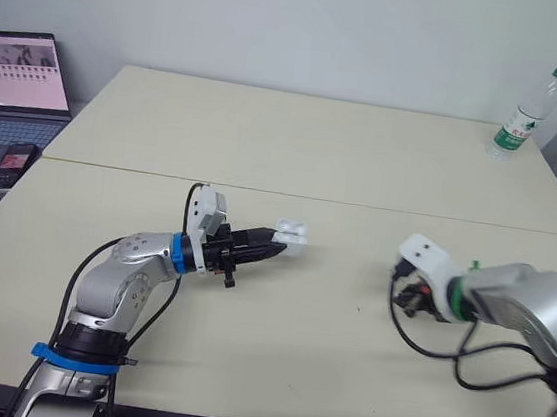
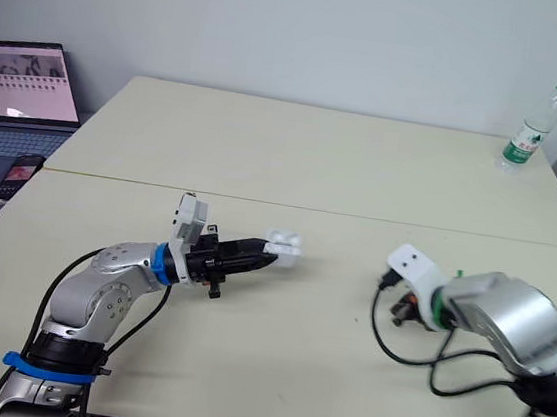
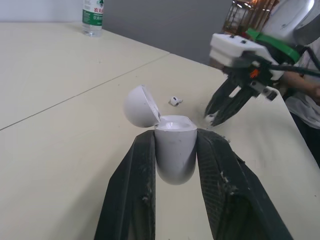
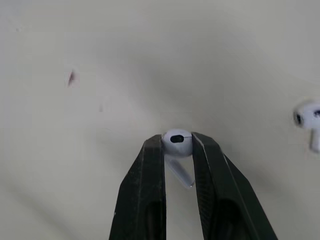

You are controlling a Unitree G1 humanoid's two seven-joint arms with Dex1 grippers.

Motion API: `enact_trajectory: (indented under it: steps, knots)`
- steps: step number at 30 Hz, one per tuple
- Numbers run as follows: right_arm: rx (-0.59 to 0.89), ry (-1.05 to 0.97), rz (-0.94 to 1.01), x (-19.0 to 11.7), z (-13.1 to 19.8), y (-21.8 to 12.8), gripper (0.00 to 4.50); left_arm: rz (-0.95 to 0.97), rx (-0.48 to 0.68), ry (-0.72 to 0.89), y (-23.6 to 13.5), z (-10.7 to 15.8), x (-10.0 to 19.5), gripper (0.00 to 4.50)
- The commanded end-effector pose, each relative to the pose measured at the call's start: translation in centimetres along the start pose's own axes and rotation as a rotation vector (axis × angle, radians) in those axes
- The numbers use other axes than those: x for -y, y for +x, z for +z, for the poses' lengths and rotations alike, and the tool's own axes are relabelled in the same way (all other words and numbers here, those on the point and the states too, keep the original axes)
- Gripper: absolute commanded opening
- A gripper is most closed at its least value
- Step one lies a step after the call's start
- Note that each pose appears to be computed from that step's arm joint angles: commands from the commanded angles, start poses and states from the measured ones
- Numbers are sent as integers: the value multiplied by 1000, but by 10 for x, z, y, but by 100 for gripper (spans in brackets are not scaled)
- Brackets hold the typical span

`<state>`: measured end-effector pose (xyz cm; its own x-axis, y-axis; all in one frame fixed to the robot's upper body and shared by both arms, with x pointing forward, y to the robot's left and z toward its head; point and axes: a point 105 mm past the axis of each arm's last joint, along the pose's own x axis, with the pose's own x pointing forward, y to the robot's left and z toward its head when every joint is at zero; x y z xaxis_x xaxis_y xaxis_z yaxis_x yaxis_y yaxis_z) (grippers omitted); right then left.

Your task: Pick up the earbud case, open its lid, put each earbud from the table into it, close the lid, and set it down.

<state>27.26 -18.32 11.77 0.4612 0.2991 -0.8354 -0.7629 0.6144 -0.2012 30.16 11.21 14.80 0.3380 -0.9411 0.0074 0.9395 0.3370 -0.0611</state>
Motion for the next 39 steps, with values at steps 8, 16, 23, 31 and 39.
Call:
enact_trajectory:
  steps: [8,16,23,31,39]
  knots:
    - [-82,-480,207,7,-58,-23,39,-22,25,26,4,7,4,84]
    - [-115,-560,219,19,-69,-19,39,-22,24,30,5,6,5,84]
    - [-154,-521,191,18,-71,-20,242,-20,25,31,5,6,5,84]
    - [-221,-438,133,8,-66,-23,287,-30,21,29,6,5,5,84]
    - [-233,-533,151,-4,-60,-21,287,-37,16,30,7,5,5,84]
